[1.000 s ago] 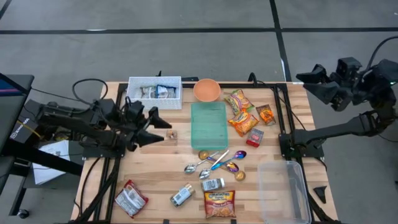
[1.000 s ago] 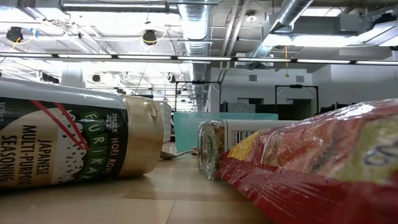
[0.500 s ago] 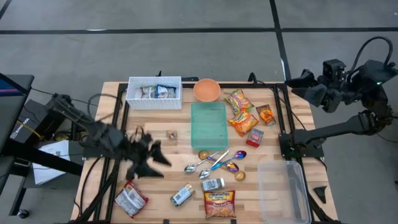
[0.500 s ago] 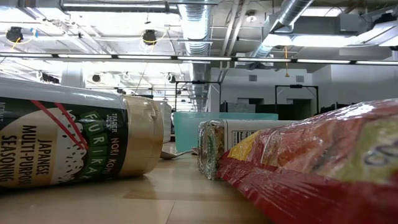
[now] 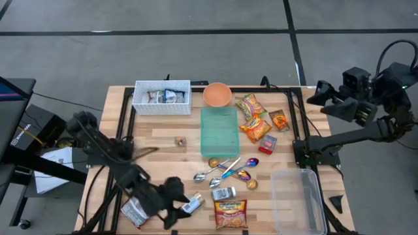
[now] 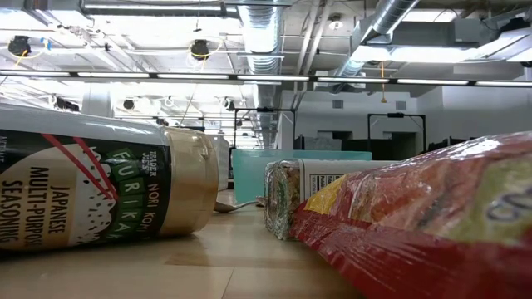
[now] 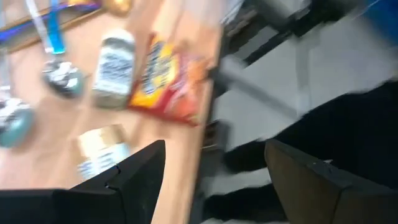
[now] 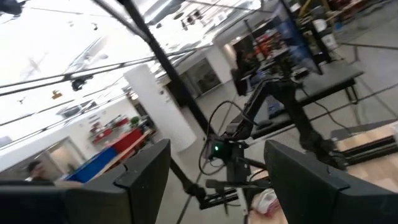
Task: Pick & Place Food Item
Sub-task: Put the gold seasoning into the blue bin
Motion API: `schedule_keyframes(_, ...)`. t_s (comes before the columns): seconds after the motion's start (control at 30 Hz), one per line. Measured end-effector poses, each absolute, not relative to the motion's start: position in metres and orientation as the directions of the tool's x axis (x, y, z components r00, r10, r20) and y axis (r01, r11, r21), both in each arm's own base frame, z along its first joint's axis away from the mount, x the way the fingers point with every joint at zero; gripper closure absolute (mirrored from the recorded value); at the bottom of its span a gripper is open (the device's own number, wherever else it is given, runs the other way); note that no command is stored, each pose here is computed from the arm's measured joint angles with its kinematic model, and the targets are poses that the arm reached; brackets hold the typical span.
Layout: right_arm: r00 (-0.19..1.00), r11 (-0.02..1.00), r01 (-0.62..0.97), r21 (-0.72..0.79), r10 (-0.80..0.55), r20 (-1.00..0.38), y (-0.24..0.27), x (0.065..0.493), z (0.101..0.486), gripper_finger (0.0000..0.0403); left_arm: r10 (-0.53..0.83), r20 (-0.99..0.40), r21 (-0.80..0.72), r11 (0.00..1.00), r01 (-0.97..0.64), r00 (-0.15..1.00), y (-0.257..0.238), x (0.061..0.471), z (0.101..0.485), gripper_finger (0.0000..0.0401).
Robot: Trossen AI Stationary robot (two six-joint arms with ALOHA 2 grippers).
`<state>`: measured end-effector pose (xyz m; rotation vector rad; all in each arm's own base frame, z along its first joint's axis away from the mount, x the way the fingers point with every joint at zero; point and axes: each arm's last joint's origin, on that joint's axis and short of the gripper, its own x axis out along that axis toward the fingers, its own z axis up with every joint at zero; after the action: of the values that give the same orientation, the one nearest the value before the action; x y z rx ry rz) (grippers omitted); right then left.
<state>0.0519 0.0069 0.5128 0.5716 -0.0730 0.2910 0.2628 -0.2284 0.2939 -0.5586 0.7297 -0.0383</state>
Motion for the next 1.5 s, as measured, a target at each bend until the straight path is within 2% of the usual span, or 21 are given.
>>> schedule_keyframes(0.13,0.941,0.794,-0.337,0.506,0.297,0.162,0.008,0.045,0.513,0.0147,-0.137,-0.733,-0.359,0.910,-0.208,0.666,-0.244,0.281,0.280,0.0130)
schedule_keyframes(0.33,0.929,0.793,-0.370,0.484,0.325,0.178,0.009,0.035,0.513,0.0147,-0.062,-0.791,-0.265,0.931,-0.251,0.609,-0.258,0.302,0.252,0.0122)
schedule_keyframes(0.53,0.919,0.789,-0.394,0.471,0.343,0.195,0.010,0.028,0.514,0.0147,0.050,-0.868,-0.144,0.927,-0.348,0.493,-0.251,0.308,0.223,0.0120)
schedule_keyframes(0.83,0.914,0.790,-0.405,0.460,0.346,0.211,0.010,0.020,0.513,0.0147,0.033,-0.901,-0.155,0.907,-0.391,0.433,-0.251,0.315,0.206,0.0114)
schedule_keyframes(1.13,0.913,0.794,-0.407,0.452,0.346,0.215,0.010,0.018,0.513,0.0147,0.081,-0.947,-0.052,0.917,-0.395,0.312,-0.253,0.317,0.171,0.0109)
schedule_keyframes(1.5,0.913,0.795,-0.407,0.451,0.346,0.215,0.010,0.018,0.513,0.0147,0.114,-0.952,-0.013,0.913,-0.408,0.285,-0.242,0.327,0.158,0.0108)
